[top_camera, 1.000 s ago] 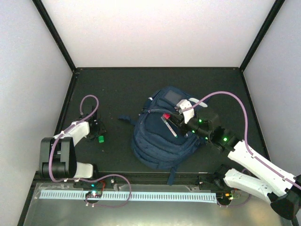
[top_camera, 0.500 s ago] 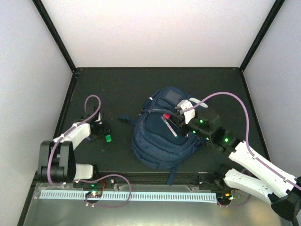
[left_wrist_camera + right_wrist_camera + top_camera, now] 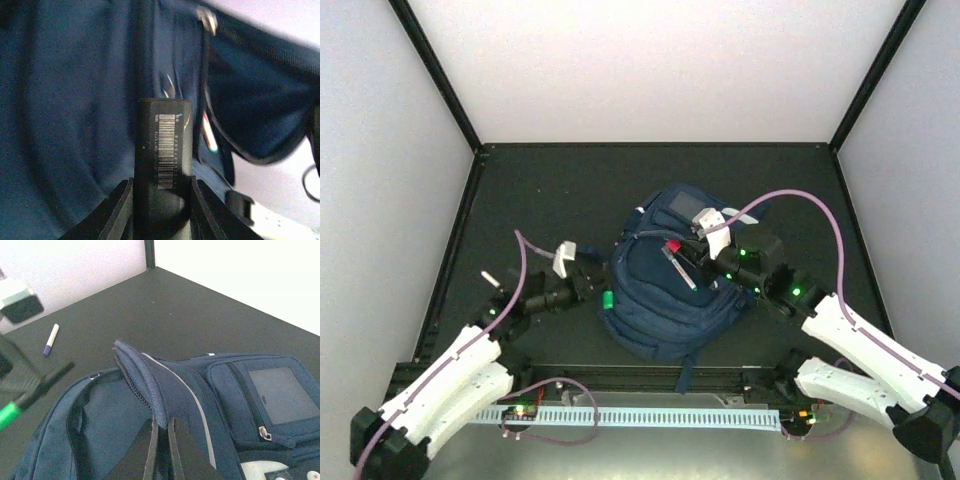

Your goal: Pack the student bag

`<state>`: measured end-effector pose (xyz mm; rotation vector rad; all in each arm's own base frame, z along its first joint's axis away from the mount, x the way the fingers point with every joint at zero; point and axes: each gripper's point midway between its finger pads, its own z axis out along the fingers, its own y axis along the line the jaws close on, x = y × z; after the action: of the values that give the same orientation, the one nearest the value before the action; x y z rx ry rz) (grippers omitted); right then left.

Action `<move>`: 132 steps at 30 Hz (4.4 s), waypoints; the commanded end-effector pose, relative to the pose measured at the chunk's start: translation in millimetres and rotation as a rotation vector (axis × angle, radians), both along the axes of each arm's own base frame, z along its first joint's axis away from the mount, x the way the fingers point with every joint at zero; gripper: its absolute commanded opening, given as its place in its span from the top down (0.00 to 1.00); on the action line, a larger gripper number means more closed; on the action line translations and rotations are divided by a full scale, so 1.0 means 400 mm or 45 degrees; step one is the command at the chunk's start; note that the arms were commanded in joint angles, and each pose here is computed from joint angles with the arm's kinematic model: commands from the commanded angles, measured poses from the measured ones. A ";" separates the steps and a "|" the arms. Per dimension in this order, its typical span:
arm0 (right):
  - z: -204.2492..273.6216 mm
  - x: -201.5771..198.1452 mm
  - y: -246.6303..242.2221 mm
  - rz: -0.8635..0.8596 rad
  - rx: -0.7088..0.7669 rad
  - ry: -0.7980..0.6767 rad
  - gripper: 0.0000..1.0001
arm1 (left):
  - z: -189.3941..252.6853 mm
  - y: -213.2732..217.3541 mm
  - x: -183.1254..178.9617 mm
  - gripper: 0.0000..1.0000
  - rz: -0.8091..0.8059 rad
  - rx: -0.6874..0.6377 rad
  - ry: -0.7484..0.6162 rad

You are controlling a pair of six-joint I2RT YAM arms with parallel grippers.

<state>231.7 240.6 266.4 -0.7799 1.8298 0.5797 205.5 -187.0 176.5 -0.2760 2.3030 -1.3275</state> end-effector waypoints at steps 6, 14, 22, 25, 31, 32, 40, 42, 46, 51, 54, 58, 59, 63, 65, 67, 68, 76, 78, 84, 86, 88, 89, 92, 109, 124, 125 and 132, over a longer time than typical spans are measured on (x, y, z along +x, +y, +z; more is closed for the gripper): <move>0.139 0.017 0.028 0.009 0.207 -0.087 0.98 | 0.156 -0.163 -0.055 0.77 0.081 -0.472 0.022; 0.141 0.010 0.021 0.006 0.206 -0.080 0.98 | 0.169 -0.276 -0.030 0.77 0.125 -0.501 0.082; 0.151 -0.002 0.017 0.022 0.219 -0.088 0.98 | 0.156 -0.338 0.038 0.71 0.335 -0.454 0.125; 0.155 -0.007 0.017 0.033 0.224 -0.091 0.98 | 0.122 -0.351 0.058 0.71 0.399 -0.452 0.188; 0.156 -0.011 0.011 0.032 0.224 -0.111 0.98 | 0.080 -0.366 0.106 0.68 0.512 -0.433 0.218; 0.156 -0.011 0.012 0.033 0.224 -0.112 0.98 | 0.060 -0.367 0.112 0.60 0.529 -0.402 0.245; 0.144 -0.003 0.005 0.008 0.198 -0.114 0.98 | 0.102 -0.363 0.112 0.19 0.475 -0.269 0.203; 0.141 0.003 0.001 -0.012 0.190 -0.117 0.98 | 0.121 -0.347 0.098 0.19 0.460 -0.250 0.198; 0.133 0.015 -0.006 -0.048 0.164 -0.121 0.98 | 0.104 -0.303 0.060 0.19 0.439 -0.091 0.252; 0.125 0.019 -0.009 -0.060 0.148 -0.122 0.98 | 0.092 -0.216 0.010 0.21 0.394 0.097 0.214; 0.120 0.019 -0.009 -0.060 0.147 -0.120 0.98 | 0.090 -0.142 -0.001 0.23 0.416 0.234 0.133; 0.116 0.017 -0.006 -0.051 0.152 -0.119 0.98 | 0.069 -0.031 -0.005 0.23 0.458 0.434 0.067; 0.115 0.017 -0.006 -0.050 0.153 -0.119 0.98 | 0.063 -0.002 -0.003 0.24 0.465 0.476 0.064; 0.113 0.017 -0.004 -0.047 0.150 -0.120 0.98 | 0.037 0.143 0.023 0.27 0.518 0.645 0.062; 0.114 0.015 -0.004 -0.042 0.149 -0.122 0.98 | 0.029 0.215 0.034 0.29 0.547 0.710 0.045; 0.115 0.013 -0.005 -0.040 0.151 -0.126 0.98 | 0.006 0.274 0.046 0.31 0.584 0.752 0.072; 0.116 0.012 -0.005 -0.037 0.152 -0.127 0.98 | -0.003 0.301 0.056 0.31 0.605 0.771 0.081; 0.106 0.002 -0.002 -0.014 0.170 -0.121 0.98 | -0.120 0.487 0.116 0.35 0.802 0.869 0.340; 0.100 0.003 0.001 -0.012 0.173 -0.111 0.98 | -0.145 0.533 0.124 0.33 0.868 0.862 0.400; 0.093 -0.005 0.014 0.030 0.187 -0.097 0.98 | -0.211 0.662 0.126 0.24 1.003 0.900 0.594; 0.092 -0.006 0.015 0.034 0.182 -0.101 0.98 | -0.218 0.688 0.132 0.21 0.992 0.906 0.644; 0.085 -0.005 0.016 0.035 0.172 -0.098 0.98 | -0.235 0.708 0.130 0.20 0.983 0.901 0.711; 0.081 -0.004 0.015 0.033 0.166 -0.096 0.98 | -0.244 0.716 0.131 0.21 0.979 0.893 0.733; 0.071 -0.001 0.013 0.021 0.163 -0.088 0.98 | -0.276 0.728 0.135 0.26 0.959 0.862 0.784; 0.071 -0.020 0.010 0.038 0.241 -0.075 0.98 | -0.399 0.749 0.149 0.79 0.944 0.813 0.988; 0.081 -0.015 0.007 0.019 0.266 -0.094 0.98 | -0.344 0.675 0.193 0.98 0.834 0.608 0.868; 0.079 -0.011 0.007 0.014 0.253 -0.097 0.98 | -0.321 0.655 0.200 0.98 0.806 0.570 0.821; 0.081 0.025 0.019 -0.018 0.181 -0.118 0.98 | -0.180 0.465 0.190 0.98 0.577 0.274 0.539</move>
<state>227.8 246.3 255.3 -0.7308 1.8150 0.6759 284.7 53.6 73.7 -1.1949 2.5206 -0.5104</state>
